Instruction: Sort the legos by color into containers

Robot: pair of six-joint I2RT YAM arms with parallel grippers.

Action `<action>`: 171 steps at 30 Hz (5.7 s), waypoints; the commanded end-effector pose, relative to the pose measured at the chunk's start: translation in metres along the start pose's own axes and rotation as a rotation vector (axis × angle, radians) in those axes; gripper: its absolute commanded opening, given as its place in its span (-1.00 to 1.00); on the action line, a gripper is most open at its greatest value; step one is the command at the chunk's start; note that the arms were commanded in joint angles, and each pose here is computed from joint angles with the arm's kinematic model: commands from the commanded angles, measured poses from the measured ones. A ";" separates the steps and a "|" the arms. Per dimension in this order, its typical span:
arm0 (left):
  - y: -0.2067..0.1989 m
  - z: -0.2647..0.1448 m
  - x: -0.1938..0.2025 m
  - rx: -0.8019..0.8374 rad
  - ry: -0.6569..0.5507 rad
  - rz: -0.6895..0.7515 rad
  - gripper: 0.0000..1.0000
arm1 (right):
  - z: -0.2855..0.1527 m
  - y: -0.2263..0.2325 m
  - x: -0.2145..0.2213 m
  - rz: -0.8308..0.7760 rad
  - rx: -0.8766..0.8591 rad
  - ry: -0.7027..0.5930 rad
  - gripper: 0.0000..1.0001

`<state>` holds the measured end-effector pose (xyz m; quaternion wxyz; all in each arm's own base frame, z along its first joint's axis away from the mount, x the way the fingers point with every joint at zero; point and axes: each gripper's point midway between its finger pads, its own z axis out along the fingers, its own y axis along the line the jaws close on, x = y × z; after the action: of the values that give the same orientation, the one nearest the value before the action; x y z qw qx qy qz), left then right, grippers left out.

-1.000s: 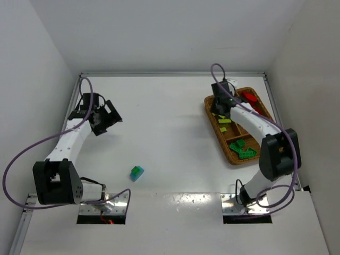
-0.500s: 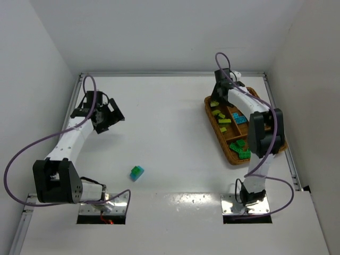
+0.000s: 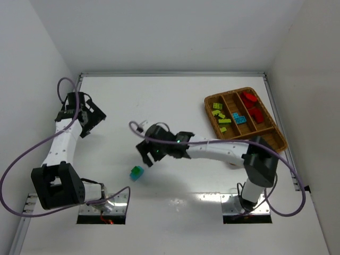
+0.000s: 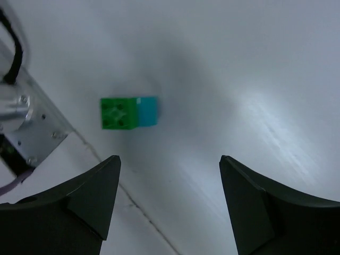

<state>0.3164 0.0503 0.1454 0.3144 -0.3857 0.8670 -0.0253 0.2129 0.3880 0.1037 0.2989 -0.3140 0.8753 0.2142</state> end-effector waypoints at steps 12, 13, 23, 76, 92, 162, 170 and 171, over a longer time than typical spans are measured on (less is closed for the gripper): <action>-0.005 -0.017 -0.008 0.054 -0.025 -0.027 0.87 | 0.066 0.080 0.009 -0.217 -0.126 0.018 0.45; -0.005 -0.017 -0.008 0.054 -0.025 -0.027 0.87 | 0.069 0.078 0.012 -0.218 -0.114 0.024 0.43; -0.004 -0.015 -0.004 0.056 -0.012 -0.017 0.87 | 0.076 0.089 0.021 -0.236 -0.105 0.042 0.23; -0.129 -0.049 0.079 0.552 0.114 0.552 0.82 | -0.026 -0.047 -0.056 0.230 -0.145 -0.045 -0.90; -0.218 -0.147 0.195 1.086 0.097 1.112 0.99 | -0.081 -0.103 -0.065 0.630 -0.504 -0.017 -0.93; -0.514 -0.165 0.325 1.442 0.317 0.628 -1.00 | -0.274 -0.343 0.147 1.394 1.020 -0.245 0.84; -0.560 -0.162 0.359 1.524 0.216 0.373 -1.00 | -0.281 -0.320 0.150 1.385 1.012 -0.224 0.84; -0.563 -0.158 0.354 1.502 0.186 0.351 -1.00 | -0.282 -0.317 0.151 1.386 1.013 -0.220 0.84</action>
<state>0.4169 -0.5999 0.1737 0.3512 0.1178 0.7580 -0.5369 0.2357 -0.0580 0.1463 0.2927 0.4752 0.8294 -0.0227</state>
